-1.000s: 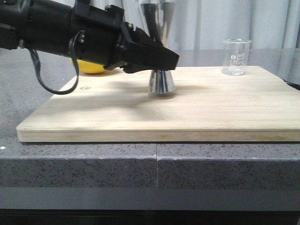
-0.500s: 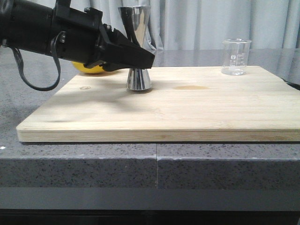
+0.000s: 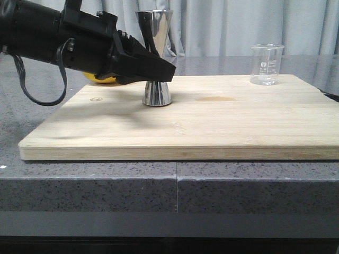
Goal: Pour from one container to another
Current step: 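Move the filled jigger with the left gripper toward the lemon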
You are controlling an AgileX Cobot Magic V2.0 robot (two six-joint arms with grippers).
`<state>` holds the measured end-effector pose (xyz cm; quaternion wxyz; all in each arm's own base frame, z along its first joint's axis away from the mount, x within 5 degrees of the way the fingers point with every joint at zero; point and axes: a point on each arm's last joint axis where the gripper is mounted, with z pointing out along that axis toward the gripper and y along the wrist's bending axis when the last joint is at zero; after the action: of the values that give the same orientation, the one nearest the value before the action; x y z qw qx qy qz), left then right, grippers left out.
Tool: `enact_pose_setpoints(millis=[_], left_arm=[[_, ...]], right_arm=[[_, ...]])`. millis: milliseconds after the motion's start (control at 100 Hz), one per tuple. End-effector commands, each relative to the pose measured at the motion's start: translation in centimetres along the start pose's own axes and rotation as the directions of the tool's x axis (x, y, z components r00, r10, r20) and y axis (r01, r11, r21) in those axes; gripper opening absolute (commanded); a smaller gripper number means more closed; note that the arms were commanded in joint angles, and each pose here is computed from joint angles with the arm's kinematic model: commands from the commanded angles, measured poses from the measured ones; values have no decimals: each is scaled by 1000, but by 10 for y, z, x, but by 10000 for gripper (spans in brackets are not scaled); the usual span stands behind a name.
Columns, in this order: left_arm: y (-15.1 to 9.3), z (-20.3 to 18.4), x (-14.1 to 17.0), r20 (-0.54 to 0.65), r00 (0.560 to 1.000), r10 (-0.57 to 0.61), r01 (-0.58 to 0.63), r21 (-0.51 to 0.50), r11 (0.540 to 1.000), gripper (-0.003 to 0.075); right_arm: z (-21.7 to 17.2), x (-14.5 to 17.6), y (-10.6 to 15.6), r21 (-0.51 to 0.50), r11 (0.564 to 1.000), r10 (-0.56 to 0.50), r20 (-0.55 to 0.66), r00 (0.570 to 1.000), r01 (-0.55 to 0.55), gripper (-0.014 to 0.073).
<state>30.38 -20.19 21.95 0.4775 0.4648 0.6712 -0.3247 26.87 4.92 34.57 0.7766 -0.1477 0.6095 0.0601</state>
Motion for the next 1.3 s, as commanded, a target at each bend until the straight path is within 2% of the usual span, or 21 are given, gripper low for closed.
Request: enact_pose_setpoints(millis=[0, 1290], left_arm=[[-1, -11, -30, 99, 995, 29, -29, -6, 1000, -21], [1, -9, -26, 83, 996, 24, -22, -18, 1000, -20]], right_arm=[[-3, -24, -2, 4, 1000, -3, 123, 992, 2, 507], [-3, -24, -2, 3, 1000, -3, 126, 992, 3, 507]])
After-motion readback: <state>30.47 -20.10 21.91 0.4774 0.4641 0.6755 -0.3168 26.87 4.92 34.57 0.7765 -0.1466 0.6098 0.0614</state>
